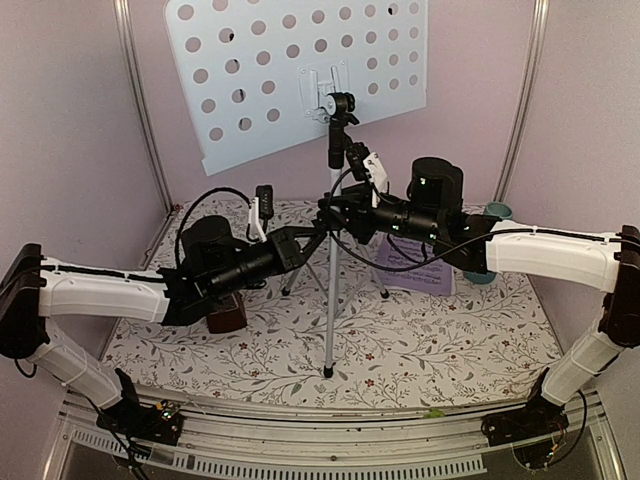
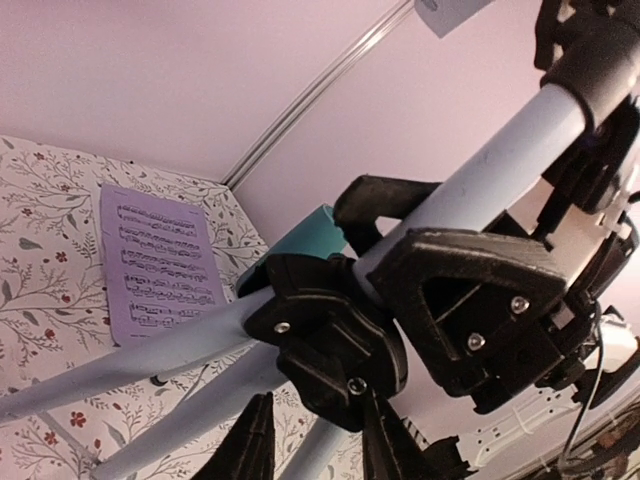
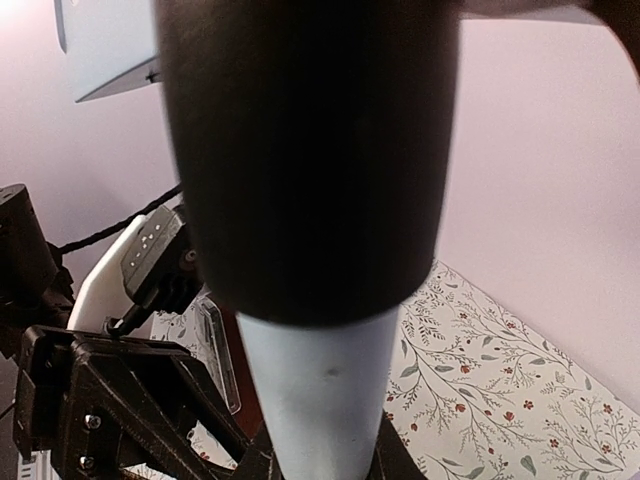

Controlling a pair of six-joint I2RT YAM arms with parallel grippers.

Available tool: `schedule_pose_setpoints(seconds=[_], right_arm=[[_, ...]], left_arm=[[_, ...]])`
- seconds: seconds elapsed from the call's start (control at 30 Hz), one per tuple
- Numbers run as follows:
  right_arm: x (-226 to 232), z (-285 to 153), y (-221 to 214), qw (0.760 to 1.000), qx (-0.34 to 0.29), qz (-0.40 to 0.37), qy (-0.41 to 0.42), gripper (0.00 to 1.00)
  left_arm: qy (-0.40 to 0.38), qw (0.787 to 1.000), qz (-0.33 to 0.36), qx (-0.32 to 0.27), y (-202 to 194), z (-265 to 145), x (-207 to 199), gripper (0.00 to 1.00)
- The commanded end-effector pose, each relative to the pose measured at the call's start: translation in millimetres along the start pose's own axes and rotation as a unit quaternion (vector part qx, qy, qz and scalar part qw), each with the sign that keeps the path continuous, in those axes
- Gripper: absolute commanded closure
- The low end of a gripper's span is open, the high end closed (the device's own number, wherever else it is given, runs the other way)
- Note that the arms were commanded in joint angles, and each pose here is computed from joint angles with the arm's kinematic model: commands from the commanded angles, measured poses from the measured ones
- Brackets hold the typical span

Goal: Set up the instrument practice props
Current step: Screw the knob on the music stand.

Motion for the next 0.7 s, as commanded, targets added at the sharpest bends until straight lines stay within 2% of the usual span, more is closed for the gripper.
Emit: schedule_pose_setpoints(seconds=[0.0, 0.3, 0.67], right_arm=[[17.5, 8.7, -78.5, 0.984, 0.17, 0.041, 0.045, 1.0], [17.4, 8.9, -79.2, 0.983, 0.171, 0.041, 0.046, 1.0], [17.5, 9.1, -81.1, 0.983, 0.174, 0.042, 0.046, 1.0]], left_arm=[[-0.008, 0.995, -0.095, -0.029, 7.4, -6.5, 15.7, 0.7], [-0.028, 0.988, -0.149, -0.03, 7.1, 0.7, 24.8, 0.74], [-0.036, 0.991, -0.131, -0.001, 6.5, 8.3, 23.4, 0.76]])
Point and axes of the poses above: each gripper's point midway between its finger pads, its own z axis out along the fingers, its own x axis along the line the jaws close on, y = z × x, the point moved 10 cm from there along -z, back along the fingers, and after that the axes turned 1 degree about -z, right-handed, at the moved point
